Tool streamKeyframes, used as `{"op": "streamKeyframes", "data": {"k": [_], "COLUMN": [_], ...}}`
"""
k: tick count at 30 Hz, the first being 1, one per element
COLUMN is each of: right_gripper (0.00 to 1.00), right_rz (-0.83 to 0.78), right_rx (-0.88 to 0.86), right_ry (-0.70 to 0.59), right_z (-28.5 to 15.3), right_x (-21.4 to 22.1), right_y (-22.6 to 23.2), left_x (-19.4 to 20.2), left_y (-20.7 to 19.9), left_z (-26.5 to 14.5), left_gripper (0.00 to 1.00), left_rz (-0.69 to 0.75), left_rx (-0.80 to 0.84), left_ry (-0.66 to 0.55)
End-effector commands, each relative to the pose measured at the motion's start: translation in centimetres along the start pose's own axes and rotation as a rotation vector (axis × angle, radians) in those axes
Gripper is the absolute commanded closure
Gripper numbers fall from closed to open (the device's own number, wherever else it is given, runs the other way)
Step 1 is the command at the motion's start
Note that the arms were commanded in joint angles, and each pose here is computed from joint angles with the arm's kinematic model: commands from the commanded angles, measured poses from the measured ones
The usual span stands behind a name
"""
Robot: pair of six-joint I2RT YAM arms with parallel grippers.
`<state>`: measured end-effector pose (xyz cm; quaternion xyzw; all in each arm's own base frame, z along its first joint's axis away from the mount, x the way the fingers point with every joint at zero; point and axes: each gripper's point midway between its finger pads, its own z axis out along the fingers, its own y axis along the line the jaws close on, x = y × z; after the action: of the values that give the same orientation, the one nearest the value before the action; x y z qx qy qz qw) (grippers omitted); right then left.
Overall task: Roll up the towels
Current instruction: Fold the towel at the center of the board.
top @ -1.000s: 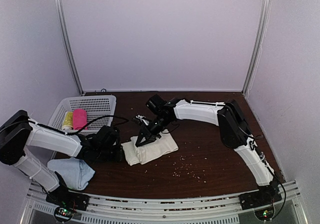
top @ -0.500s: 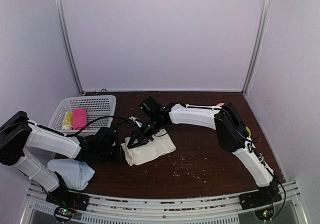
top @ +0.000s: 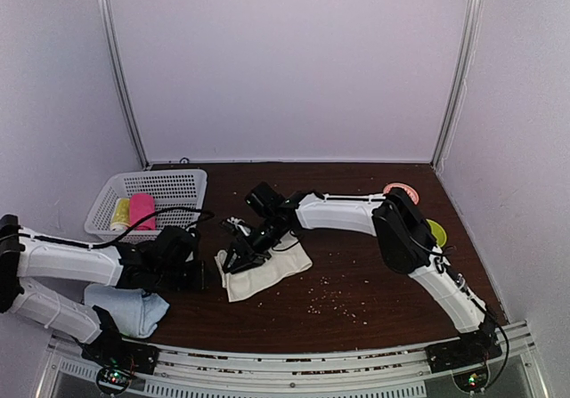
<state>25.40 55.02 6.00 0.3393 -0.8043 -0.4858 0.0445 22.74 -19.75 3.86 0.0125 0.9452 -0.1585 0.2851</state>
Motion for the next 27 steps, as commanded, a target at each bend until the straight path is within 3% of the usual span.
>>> {"op": "streamKeyframes", "data": {"k": [1,6,14,19,27], "right_gripper": [0.57,0.58,0.72,0.74,0.77], "right_rz": [-0.117,-0.153,-0.24,-0.244,-0.201], "right_rx": [-0.024,0.022,0.362,0.457,0.574], "right_ry": [-0.073,-0.12,-0.114,-0.107,-0.074], "right_z": [-4.7,-9.0,-14.0,-14.6,-15.3], "right_x": [-2.3,-3.0,-2.5,-1.8,0.2], "right_y": [4.4,3.8,-5.5,-9.1,-13.6], "left_x": [-1.5,-4.5,-6.3,-4.8,-4.1], "left_y": [0.3,-1.6,-6.6,-5.6,-2.3], "left_z": [-2.7,-4.4,-1.7,1.2,3.4], "left_gripper": [0.74,0.74,0.81,0.93,0.99], "left_rz": [-0.012,0.048,0.172,0.197,0.223], "left_rx": [-0.01,0.032,0.114,0.02,-0.143], "left_ry": [-0.052,-0.128,-0.059,0.046,0.106]}}
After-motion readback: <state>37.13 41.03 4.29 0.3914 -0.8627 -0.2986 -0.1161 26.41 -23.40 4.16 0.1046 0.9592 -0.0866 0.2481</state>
